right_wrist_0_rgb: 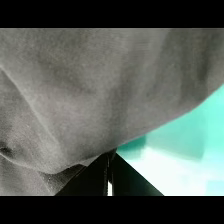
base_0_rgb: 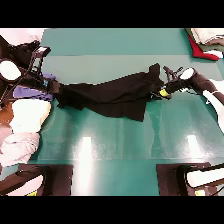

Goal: Fold the shirts.

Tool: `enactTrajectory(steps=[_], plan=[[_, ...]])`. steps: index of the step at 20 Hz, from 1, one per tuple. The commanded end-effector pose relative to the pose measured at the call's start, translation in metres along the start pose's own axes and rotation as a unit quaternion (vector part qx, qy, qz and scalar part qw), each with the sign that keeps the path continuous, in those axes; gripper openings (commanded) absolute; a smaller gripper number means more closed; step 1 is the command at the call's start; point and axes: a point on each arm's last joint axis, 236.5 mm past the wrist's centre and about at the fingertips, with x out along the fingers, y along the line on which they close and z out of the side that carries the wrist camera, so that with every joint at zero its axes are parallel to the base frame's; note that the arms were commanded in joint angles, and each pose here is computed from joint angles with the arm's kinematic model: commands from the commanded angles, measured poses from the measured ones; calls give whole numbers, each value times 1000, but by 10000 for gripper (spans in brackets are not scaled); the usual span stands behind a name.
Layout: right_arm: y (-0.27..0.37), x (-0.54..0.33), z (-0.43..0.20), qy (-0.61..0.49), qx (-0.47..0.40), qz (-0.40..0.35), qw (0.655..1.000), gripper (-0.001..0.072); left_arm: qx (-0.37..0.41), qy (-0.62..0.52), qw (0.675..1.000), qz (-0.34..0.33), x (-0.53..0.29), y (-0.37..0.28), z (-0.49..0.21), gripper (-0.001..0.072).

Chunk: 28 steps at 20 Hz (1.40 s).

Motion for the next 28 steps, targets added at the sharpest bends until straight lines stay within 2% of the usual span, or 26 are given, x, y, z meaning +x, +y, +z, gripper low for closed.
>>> enactTrajectory(steps=[1,4,7,11,14,17,21,24,26,28], plan=[[5,-14,-4,1,-13,4,1000,14,-2,-7,1000,2,-8,0,3,28],[24,-73,-7,-35,-49,17,998,14,10,-61,998,4,-51,-7,31,28],[49,-161,-9,-117,-83,28,989,14,29,-168,985,10,-132,-19,73,28],[90,-300,-10,-290,-130,33,948,14,55,-303,951,17,-255,-40,103,28],[117,-395,-27,-409,-161,27,898,14,70,-390,918,21,-335,-54,107,28],[138,-492,-60,-533,-180,6,827,14,83,-452,888,15,-399,-70,102,28],[149,-589,-118,-656,-176,-64,731,14,110,-531,839,-43,-477,-112,88,28],[150,-627,-144,-703,-160,-122,682,14,126,-550,820,-101,-499,-142,78,28],[147,-633,-145,-702,-151,-139,682,14,135,-548,814,-139,-503,-158,73,28],[135,-622,-132,-671,-129,-136,718,14,136,-547,813,-145,-503,-161,72,28]])
